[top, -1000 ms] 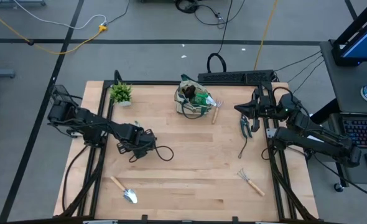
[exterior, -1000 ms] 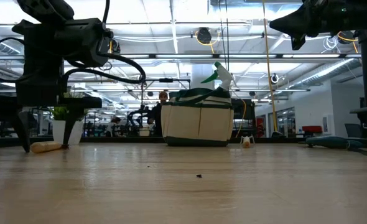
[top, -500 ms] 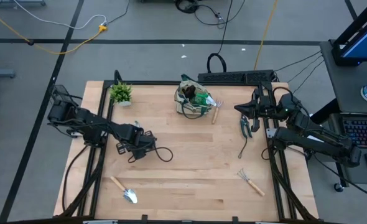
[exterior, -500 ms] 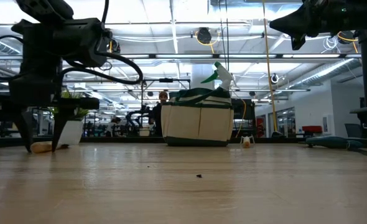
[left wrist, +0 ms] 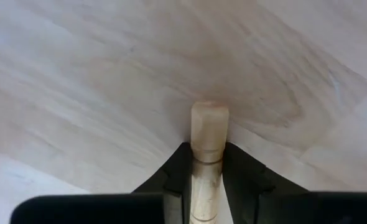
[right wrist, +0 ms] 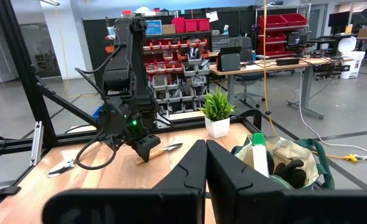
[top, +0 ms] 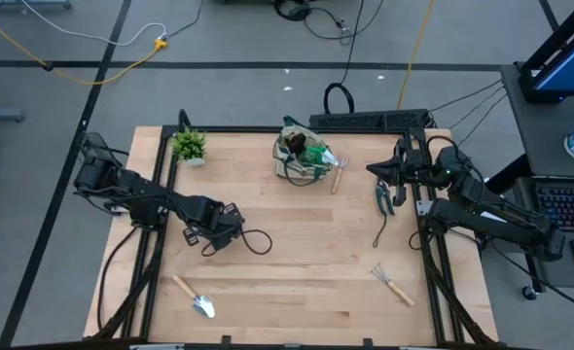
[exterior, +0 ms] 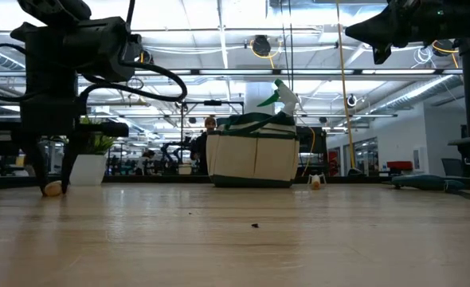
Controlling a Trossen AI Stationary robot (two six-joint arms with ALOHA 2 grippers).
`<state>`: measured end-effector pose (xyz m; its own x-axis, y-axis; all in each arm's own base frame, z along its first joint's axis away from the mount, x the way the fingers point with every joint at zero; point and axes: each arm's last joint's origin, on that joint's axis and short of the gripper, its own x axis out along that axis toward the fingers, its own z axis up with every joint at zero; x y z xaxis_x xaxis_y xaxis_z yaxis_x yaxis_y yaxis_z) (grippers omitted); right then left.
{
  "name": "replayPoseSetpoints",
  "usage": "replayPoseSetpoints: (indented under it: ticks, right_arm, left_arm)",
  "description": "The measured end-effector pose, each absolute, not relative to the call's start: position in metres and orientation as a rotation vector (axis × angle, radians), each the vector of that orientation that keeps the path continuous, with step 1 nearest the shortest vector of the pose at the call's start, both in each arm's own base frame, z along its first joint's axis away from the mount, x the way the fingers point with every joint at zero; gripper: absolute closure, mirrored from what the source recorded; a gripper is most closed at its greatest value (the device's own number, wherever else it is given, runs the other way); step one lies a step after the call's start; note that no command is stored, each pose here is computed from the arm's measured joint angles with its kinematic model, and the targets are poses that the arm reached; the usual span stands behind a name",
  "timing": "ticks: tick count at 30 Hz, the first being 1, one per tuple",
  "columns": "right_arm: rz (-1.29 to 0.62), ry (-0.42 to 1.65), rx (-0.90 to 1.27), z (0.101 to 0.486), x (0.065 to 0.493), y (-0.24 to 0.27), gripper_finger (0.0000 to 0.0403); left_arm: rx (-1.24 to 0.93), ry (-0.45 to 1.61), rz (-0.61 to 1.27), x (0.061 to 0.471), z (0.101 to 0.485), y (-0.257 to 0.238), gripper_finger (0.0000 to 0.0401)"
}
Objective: Pick & Place Garden tools in Gardening bag
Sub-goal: Put the top brown trowel into the gardening bag
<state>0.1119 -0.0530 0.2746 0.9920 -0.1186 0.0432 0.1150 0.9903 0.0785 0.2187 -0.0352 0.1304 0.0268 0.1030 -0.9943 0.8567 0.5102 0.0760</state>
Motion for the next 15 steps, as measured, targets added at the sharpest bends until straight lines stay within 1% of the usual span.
replayPoseSetpoints:
  ticks: [6, 11, 15]
  right_arm:
    - [-0.118, -0.048, 0.076, 0.275, 0.112, -0.053, 0.0403]
    - [-0.118, -0.048, 0.076, 0.275, 0.112, -0.053, 0.0403]
    - [-0.118, -0.05, 0.097, 0.275, 0.112, -0.053, 0.0403]
  left_arm:
    - [0.812, 1.472, -0.607, 0.22, 0.131, -0.035, 0.033]
    - [0.766, 1.472, -0.55, 0.226, 0.137, -0.036, 0.0333]
    - [0.735, 1.4, -0.494, 0.239, 0.146, -0.038, 0.0333]
